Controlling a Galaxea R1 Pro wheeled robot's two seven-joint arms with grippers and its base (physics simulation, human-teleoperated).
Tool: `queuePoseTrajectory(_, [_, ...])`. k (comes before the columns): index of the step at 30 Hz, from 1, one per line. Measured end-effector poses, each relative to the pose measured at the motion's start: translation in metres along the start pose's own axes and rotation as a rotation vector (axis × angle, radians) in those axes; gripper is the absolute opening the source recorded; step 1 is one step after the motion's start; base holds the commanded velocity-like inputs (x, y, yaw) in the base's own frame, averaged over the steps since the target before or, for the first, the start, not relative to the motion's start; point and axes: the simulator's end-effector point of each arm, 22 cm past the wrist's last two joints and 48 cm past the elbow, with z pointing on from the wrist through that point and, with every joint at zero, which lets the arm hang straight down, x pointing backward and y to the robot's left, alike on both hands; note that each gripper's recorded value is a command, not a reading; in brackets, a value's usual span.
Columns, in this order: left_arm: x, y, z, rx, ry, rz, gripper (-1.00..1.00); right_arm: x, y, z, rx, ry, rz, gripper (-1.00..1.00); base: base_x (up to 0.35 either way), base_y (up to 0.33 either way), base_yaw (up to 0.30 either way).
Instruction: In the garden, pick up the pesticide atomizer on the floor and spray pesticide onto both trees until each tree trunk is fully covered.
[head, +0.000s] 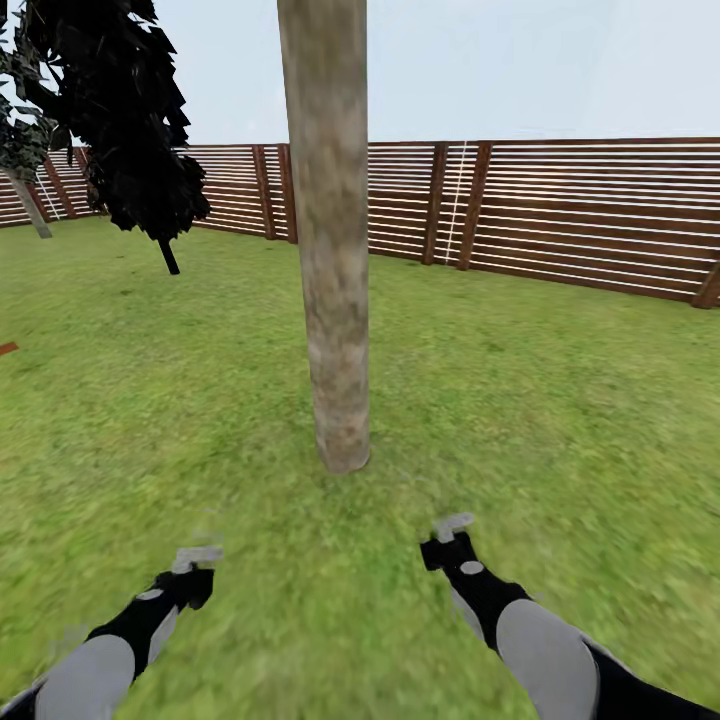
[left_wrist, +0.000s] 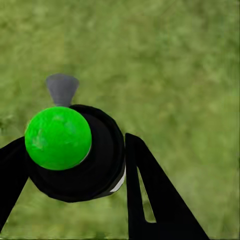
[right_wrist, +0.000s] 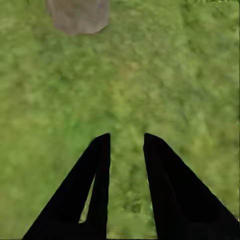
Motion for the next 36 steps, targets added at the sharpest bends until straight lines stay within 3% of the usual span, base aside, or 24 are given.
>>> queuePoseTrajectory(1, [0.053,-0.007,-0.007,-0.008,0.056,-0.028,-1.0,0.02,-0.007,-0.003,0.059,0.032,0.025,1.0,0.0,0.0,0.0])
queuePoseTrajectory(3, [0.045,-0.007,-0.007,-0.048,0.025,-0.058,-1.0,0.034,-0.006,-0.006,0.081,0.053,0.04,1.0,0.0,0.0,0.0])
queuePoseTrajectory(5, [0.055,-0.008,-0.008,-0.089,0.037,-0.071,-1.0,0.039,-0.008,-0.008,0.09,0.061,0.045,1.0,0.0,0.0,0.0])
queuePoseTrajectory(8, [0.096,-0.011,-0.017,-0.111,0.062,-0.077,-1.0,0.048,-0.012,-0.009,0.102,0.077,0.076,1.0,0.0,0.0,0.0])
queuePoseTrajectory(11, [0.111,-0.017,-0.024,-0.108,0.033,-0.079,-1.0,0.105,-0.008,-0.023,0.136,0.166,0.262,1.0,0.0,0.0,0.0])
queuePoseTrajectory(13, [0.128,-0.016,-0.029,-0.111,0.042,-0.076,-1.0,0.13,-0.005,-0.031,0.148,0.202,0.316,1.0,0.0,0.0,0.0])
queuePoseTrajectory(15, [0.138,-0.017,-0.032,-0.11,0.05,-0.071,-1.0,0.152,-0.002,-0.04,0.155,0.217,0.329,1.0,0.0,0.0,0.0])
queuePoseTrajectory(18, [0.142,-0.018,-0.034,-0.108,0.055,-0.071,-1.0,0.161,-0.005,-0.046,0.171,0.179,0.331,1.0,0.0,0.0,0.0])
queuePoseTrajectory(21, [0.141,-0.016,-0.034,-0.111,0.052,-0.072,-1.0,0.174,-0.003,-0.052,0.175,0.181,0.331,1.0,0.071,0.0,0.0])
queuePoseTrajectory(32, [0.142,-0.013,-0.034,-0.116,0.05,-0.071,-1.0,0.185,0.003,-0.057,0.17,0.197,0.335,1.0,0.32,0.0,0.0])
queuePoseTrajectory(34, [0.134,-0.013,-0.035,-0.117,-0.003,-0.072,-1.0,0.188,0.003,-0.058,0.171,0.199,0.333,1.0,0.338,0.0,0.0])
queuePoseTrajectory(36, [0.135,-0.014,-0.037,-0.116,-0.013,-0.071,-1.0,0.188,0.003,-0.059,0.172,0.193,0.334,1.0,0.338,0.0,0.0])
